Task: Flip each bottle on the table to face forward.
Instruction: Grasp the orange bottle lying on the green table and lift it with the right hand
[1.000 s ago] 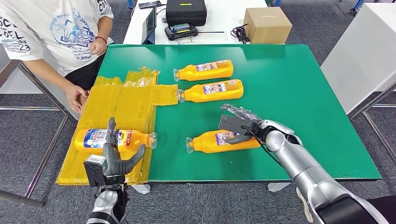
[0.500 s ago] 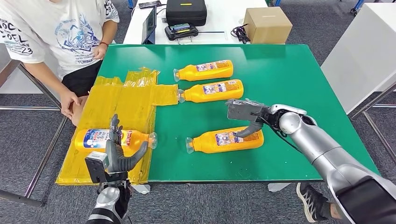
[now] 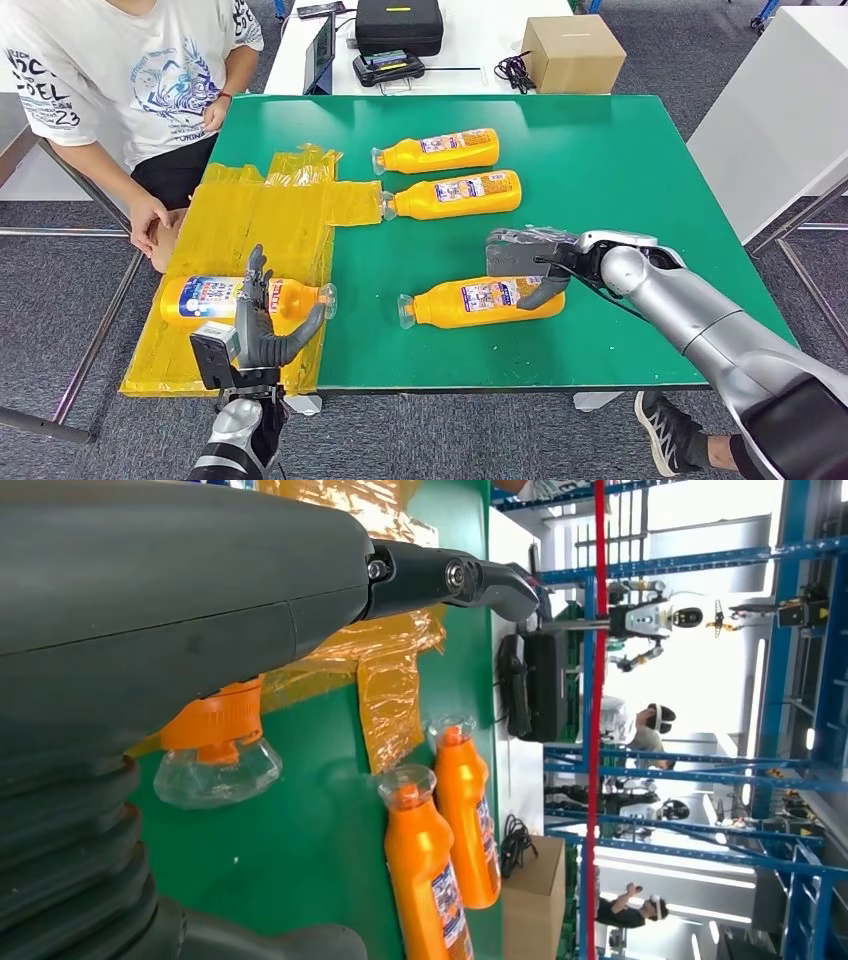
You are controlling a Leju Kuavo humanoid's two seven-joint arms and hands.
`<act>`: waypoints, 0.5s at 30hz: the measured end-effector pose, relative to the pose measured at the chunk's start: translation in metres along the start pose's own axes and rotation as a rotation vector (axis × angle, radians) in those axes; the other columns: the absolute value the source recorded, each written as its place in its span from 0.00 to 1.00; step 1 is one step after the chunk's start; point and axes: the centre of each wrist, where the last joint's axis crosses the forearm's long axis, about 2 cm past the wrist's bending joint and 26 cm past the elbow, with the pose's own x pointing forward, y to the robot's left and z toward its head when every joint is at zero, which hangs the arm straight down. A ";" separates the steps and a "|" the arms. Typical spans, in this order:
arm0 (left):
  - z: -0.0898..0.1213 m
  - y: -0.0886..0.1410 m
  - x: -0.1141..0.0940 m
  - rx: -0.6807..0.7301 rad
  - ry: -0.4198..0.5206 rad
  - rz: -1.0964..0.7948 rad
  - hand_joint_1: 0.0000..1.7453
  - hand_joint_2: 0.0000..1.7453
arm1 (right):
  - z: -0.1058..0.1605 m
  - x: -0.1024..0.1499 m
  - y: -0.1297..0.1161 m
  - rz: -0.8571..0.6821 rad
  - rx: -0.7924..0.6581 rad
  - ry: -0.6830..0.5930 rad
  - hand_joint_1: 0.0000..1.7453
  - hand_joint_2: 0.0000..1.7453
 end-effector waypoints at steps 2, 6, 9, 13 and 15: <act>0.000 -0.001 -0.001 -0.003 0.003 0.003 0.00 1.00 | -0.001 0.000 0.004 0.005 0.014 0.005 0.00 1.00; 0.000 -0.004 -0.001 -0.012 0.010 0.012 0.00 1.00 | -0.005 -0.001 0.010 0.017 0.033 0.013 0.00 1.00; -0.001 -0.006 -0.002 -0.015 0.014 0.015 0.00 1.00 | -0.007 -0.001 0.015 0.026 0.032 0.015 0.00 1.00; 0.000 -0.008 -0.003 -0.018 0.022 0.021 0.00 1.00 | -0.014 -0.001 0.024 0.048 0.027 0.022 0.00 1.00; 0.001 -0.009 -0.003 -0.021 0.027 0.026 0.00 1.00 | -0.018 -0.002 0.030 0.061 0.028 0.030 0.00 1.00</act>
